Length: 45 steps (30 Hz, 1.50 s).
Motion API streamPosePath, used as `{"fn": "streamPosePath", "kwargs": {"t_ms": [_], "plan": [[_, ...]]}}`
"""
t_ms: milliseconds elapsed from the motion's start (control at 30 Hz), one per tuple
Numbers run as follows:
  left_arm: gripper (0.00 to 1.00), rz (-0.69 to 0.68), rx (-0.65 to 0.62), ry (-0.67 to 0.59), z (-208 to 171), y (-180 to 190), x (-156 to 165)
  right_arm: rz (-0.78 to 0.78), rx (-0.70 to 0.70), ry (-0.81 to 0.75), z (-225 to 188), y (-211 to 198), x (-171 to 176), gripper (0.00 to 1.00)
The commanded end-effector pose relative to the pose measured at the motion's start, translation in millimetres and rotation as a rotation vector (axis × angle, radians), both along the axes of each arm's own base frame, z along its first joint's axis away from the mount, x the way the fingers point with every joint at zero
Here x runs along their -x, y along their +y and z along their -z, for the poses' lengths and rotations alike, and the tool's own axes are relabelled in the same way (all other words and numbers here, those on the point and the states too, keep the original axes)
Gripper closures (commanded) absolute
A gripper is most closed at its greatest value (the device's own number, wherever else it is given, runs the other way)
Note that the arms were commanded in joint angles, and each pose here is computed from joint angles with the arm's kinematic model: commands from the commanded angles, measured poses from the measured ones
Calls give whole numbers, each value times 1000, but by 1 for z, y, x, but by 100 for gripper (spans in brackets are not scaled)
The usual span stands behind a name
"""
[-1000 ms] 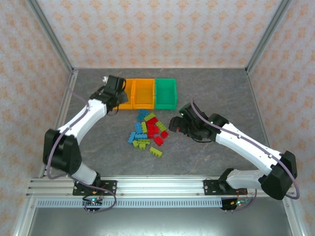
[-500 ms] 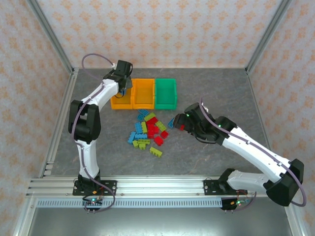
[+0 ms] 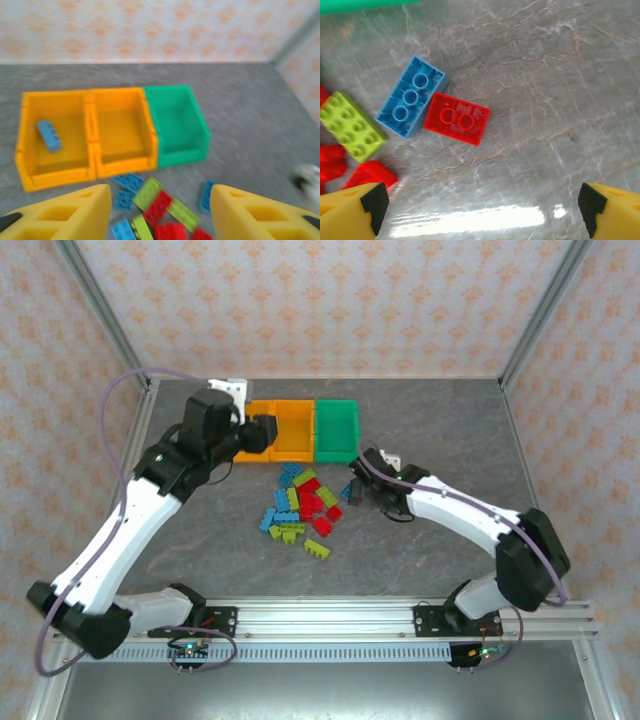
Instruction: Sort the legos into containers by color
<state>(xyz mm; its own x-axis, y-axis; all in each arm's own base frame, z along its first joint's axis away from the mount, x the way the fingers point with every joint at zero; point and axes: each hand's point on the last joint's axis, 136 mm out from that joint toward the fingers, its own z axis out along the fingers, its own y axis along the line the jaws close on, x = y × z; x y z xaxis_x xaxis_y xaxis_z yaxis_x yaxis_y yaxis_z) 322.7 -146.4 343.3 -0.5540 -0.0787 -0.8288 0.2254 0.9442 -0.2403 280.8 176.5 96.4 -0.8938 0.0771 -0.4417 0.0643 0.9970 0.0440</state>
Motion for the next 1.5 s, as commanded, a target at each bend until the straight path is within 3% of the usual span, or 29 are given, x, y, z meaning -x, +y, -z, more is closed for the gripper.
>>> {"fn": "streamPosePath", "kwargs": {"t_ms": [0, 167, 333, 600, 700, 933, 967, 1100, 1233, 1333, 1467], "plan": [[41, 238, -124, 157, 39, -5, 56, -263, 107, -18, 4, 8, -19, 1], [33, 326, -239, 156, 54, 8, 83, -566, 231, 87, 29, 16, -18, 1], [25, 371, -247, 136, 75, 2, 81, -662, 315, 151, 49, 13, -33, 0], [13, 390, -288, 160, 105, 3, 81, -703, 273, 265, 74, 20, -32, 39], [11, 367, -301, 158, 108, 8, 80, -680, 245, 248, 69, 19, -28, 52], [10, 327, -308, 118, 102, 15, 79, -539, 139, 132, 34, 13, -15, 70], [9, 314, -311, 107, 100, 17, 78, -503, 105, 82, 21, 14, -16, 74], [9, 244, -332, 76, 97, 28, 73, -235, -73, -204, -46, 14, -38, 74], [9, 212, -339, 73, 97, 34, 71, -67, -270, -470, -102, 22, -68, 74], [8, 204, -336, 71, 96, 36, 71, 1, -218, -545, -117, 23, -100, 75], [8, 172, -361, 69, 100, 43, 70, -46, -89, -457, -97, 52, -147, 78]]}}
